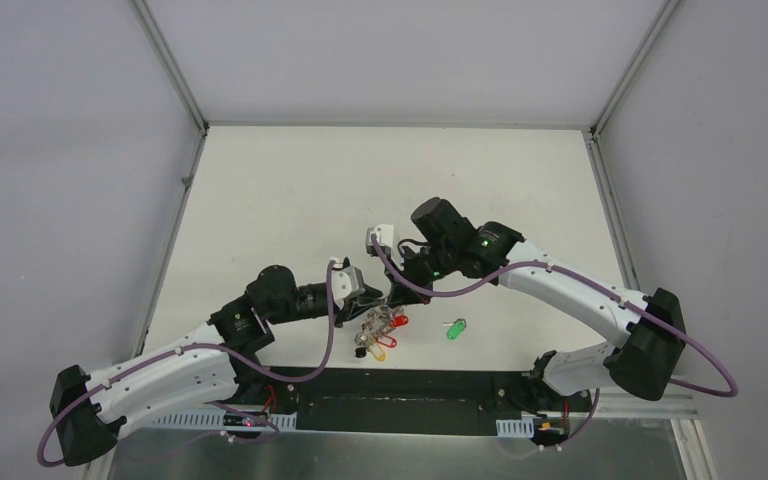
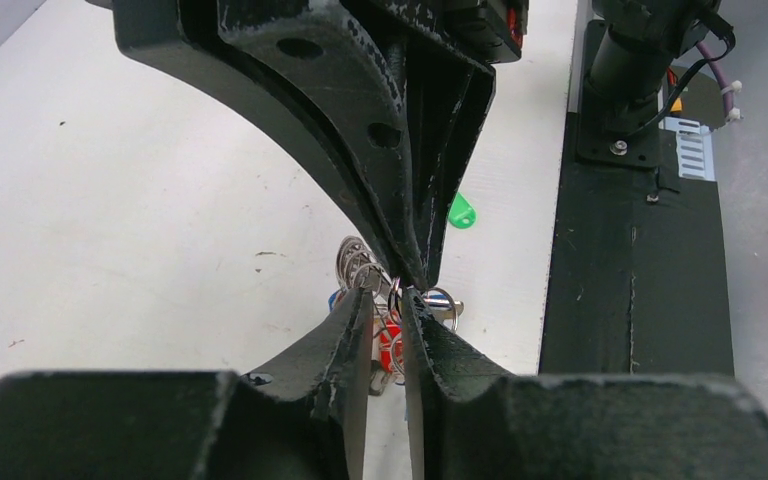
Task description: Put the keys on the keyring
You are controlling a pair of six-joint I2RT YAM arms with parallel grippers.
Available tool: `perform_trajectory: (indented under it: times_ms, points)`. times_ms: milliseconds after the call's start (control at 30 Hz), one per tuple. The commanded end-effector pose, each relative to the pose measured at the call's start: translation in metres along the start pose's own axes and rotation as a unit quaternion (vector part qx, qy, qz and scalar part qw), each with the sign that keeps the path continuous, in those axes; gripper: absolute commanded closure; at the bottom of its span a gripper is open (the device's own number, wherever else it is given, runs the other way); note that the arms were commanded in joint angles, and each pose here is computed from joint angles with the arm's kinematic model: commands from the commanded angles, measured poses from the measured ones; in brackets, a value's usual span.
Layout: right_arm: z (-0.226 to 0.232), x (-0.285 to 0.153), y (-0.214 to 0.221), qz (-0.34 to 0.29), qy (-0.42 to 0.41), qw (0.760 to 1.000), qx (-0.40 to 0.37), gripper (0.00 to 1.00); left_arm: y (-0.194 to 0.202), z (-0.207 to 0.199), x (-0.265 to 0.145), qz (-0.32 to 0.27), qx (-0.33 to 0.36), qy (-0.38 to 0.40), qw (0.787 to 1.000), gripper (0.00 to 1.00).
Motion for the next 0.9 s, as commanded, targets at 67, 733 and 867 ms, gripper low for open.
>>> perform_trajectory:
  times_ms: [67, 733, 867]
  points:
    - [0.009, -0.011, -0.025, -0.051, -0.010, 0.998, -0.043, 1.00, -0.026, 0.002, 0.005, -0.026, 0.008, -0.001, 1.000, 0.82]
    - [0.012, -0.018, -0.030, -0.063, -0.007, 0.996, -0.062, 1.00, -0.012, -0.005, 0.013, 0.008, 0.002, 0.032, 0.999, 0.95]
    - [0.012, -0.018, -0.029, -0.062, -0.008, 0.996, -0.064, 1.00, -0.009, -0.007, 0.013, 0.019, 0.002, 0.037, 0.999, 1.00]
Point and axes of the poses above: each gripper's point midway between its finger pads, its own x axis out along the fingers, its own z axis along the line the jaws close on, y = z × x, the point moved 2 cm from there along -x, back along the fingers, and after that the axes turned 5 degrees about -x, right-handed, at the moved point
